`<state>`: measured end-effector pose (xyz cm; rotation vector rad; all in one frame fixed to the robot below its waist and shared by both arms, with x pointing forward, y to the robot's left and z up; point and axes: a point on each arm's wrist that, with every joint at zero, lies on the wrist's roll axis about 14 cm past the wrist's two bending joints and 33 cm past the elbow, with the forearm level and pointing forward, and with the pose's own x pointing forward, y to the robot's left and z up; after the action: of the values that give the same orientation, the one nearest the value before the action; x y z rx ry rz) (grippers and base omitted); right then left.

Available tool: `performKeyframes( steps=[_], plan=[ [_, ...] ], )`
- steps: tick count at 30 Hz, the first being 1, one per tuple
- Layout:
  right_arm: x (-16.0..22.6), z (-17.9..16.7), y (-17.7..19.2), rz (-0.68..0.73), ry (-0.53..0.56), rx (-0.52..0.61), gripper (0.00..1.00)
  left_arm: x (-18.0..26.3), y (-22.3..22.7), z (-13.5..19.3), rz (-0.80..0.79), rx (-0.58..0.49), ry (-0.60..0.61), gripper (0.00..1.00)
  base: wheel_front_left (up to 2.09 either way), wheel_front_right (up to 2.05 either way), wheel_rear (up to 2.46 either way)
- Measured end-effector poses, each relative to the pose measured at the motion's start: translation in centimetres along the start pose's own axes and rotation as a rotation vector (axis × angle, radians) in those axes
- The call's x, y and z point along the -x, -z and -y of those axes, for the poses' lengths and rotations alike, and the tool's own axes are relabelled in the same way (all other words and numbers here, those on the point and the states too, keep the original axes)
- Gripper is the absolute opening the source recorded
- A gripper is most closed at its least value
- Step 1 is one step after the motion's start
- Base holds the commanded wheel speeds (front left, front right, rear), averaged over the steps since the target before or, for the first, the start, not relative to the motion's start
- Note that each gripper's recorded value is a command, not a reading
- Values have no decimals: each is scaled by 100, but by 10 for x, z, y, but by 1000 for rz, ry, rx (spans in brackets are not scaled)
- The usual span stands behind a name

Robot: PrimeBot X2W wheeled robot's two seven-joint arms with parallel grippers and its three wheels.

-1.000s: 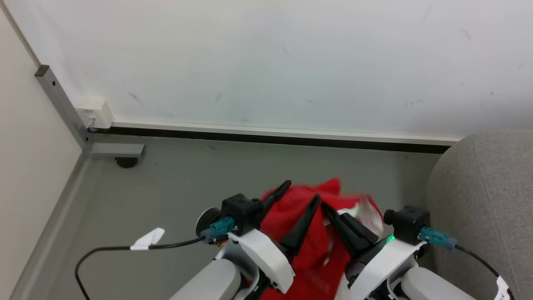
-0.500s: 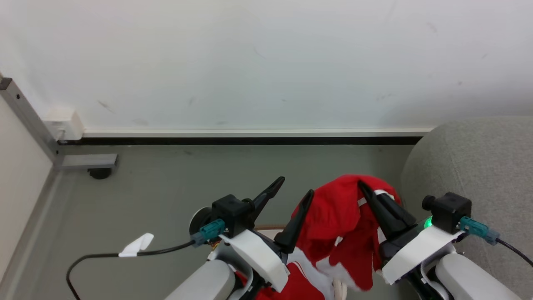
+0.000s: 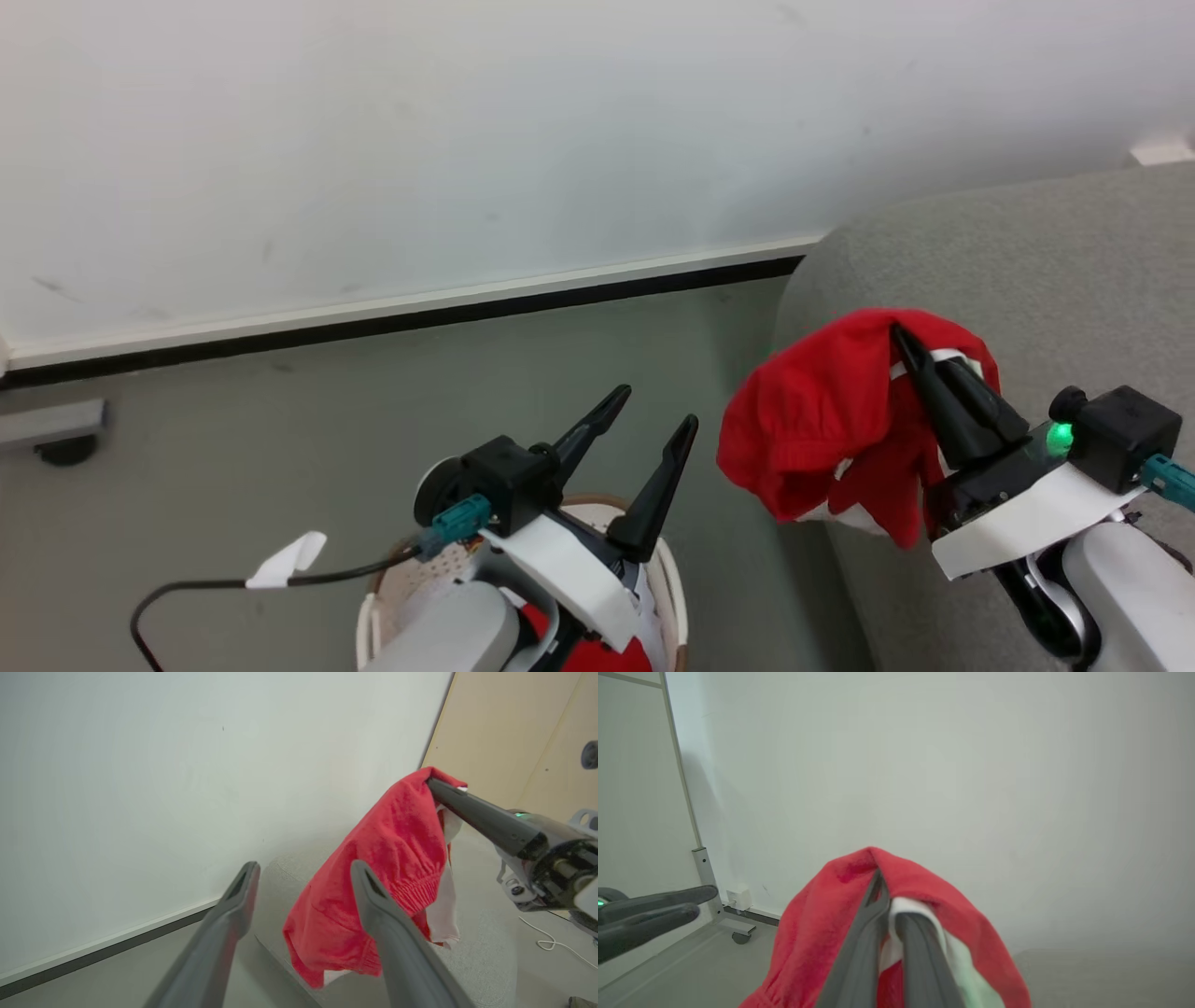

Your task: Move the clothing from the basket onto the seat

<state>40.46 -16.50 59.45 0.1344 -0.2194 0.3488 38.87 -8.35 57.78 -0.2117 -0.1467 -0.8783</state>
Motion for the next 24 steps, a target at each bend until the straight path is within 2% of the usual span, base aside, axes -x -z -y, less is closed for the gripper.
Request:
performKeyframes(
  steps=[5, 12, 18, 24],
  plan=[
    [26, 34, -20, 37, 104, 72, 0, -16, 8, 21, -7, 19, 78, 100, 0, 0, 0],
    [71, 61, -33, 51, 235, 122, 0, -34, 17, 57, -24, 46, 198, 100, 0, 0, 0],
    [104, 74, -39, 56, 334, 133, 0, -43, 24, 85, -40, 68, 287, 100, 0, 0, 0],
    [116, 77, -38, 43, 370, 133, 0, -47, 31, 98, -59, 85, 329, 100, 0, 0, 0]
  ],
)
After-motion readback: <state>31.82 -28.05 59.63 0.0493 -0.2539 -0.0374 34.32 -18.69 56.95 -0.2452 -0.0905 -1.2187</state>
